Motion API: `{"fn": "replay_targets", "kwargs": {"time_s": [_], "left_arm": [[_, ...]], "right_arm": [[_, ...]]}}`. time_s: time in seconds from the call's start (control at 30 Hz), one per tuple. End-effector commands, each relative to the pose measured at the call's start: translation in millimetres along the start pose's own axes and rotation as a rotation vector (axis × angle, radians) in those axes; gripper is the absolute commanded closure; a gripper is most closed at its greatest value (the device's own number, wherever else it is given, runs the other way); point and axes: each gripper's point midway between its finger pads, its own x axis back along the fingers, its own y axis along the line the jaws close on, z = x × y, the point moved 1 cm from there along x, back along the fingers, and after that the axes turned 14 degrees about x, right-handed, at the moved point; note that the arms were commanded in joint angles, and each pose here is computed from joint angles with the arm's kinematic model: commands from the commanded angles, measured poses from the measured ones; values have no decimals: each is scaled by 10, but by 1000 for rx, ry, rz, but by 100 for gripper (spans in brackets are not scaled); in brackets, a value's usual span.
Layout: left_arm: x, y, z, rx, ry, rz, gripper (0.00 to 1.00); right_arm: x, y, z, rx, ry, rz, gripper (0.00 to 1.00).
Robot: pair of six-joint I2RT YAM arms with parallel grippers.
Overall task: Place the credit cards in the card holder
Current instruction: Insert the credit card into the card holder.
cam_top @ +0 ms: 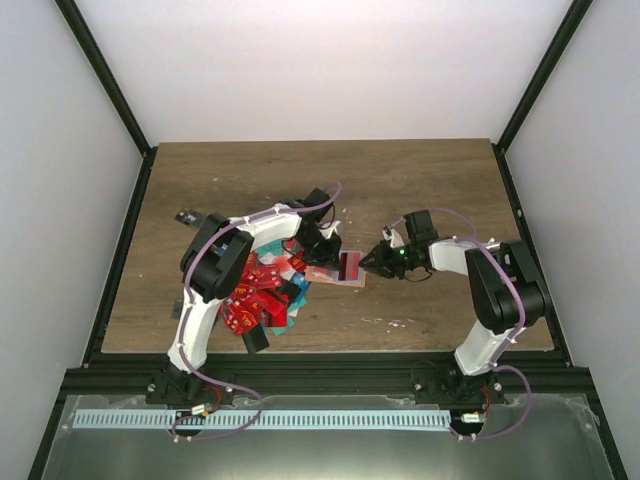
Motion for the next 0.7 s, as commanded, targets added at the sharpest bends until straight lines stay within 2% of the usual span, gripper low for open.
{"fn": "replay_targets", "kwargs": {"time_s": [0.0,0.67], "left_arm": [[-128,160,26,2,16,-61,96],[-106,166,67,-5,21,-60,96]], "right_arm": [[-21,108,-163,26,-19,-38,78],[-167,179,-125,34,10,-71,77]]}}
